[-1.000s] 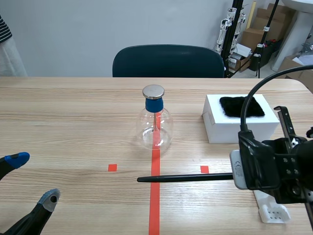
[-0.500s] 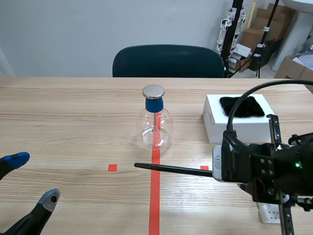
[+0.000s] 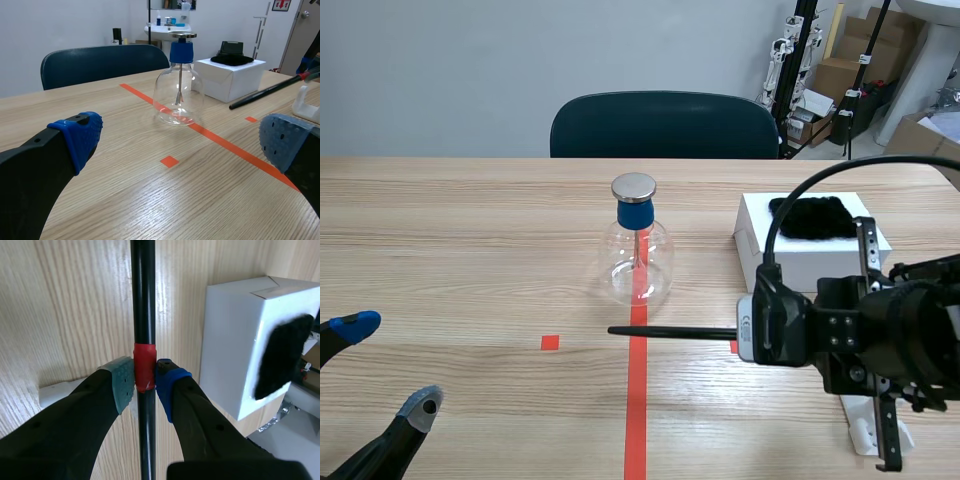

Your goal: Do the electroscope experiment. put the rod down on the box

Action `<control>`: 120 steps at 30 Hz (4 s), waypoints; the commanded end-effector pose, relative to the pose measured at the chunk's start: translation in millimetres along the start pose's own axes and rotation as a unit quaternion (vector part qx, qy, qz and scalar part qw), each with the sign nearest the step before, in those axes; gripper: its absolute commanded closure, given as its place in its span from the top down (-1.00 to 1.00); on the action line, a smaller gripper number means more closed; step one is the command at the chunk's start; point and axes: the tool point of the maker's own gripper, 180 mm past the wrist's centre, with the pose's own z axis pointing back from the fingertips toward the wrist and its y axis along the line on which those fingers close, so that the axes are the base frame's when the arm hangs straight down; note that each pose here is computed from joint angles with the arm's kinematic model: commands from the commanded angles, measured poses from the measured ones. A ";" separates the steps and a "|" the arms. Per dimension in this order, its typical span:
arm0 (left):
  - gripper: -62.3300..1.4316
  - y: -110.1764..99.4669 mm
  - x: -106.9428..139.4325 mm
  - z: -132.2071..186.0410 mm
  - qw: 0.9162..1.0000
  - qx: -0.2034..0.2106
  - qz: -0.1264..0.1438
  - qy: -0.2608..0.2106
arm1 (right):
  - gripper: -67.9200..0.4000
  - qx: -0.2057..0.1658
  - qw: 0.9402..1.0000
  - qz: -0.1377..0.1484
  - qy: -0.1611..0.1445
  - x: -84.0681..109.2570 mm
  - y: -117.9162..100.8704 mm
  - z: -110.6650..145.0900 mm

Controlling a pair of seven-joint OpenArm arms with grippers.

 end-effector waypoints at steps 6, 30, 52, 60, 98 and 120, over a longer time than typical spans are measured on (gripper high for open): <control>1.00 3.4 9.1 -3.2 1.000 -0.002 -0.008 -0.017 | -0.66 0.002 1.000 0.008 -0.017 0.6 -4.3 -2.2; 1.00 3.4 9.1 -3.2 1.000 -0.002 -0.008 -0.017 | -0.66 0.080 0.996 0.041 -0.021 -11.9 26.4 -39.5; 1.00 3.4 9.1 -3.2 1.000 -0.002 -0.008 -0.017 | -0.62 0.092 0.995 0.030 -0.020 -15.2 33.4 -43.2; 1.00 3.4 9.1 -3.2 1.000 -0.002 -0.008 -0.017 | -0.12 0.084 0.996 0.009 -0.033 -9.8 30.1 -43.4; 1.00 3.4 9.1 -3.2 1.000 -0.002 -0.008 -0.017 | 0.71 0.022 0.997 -0.043 -0.059 0.1 7.0 -44.9; 1.00 3.4 9.1 -3.2 1.000 -0.002 -0.008 -0.017 | 0.71 0.022 0.997 -0.043 -0.059 0.1 7.1 -44.9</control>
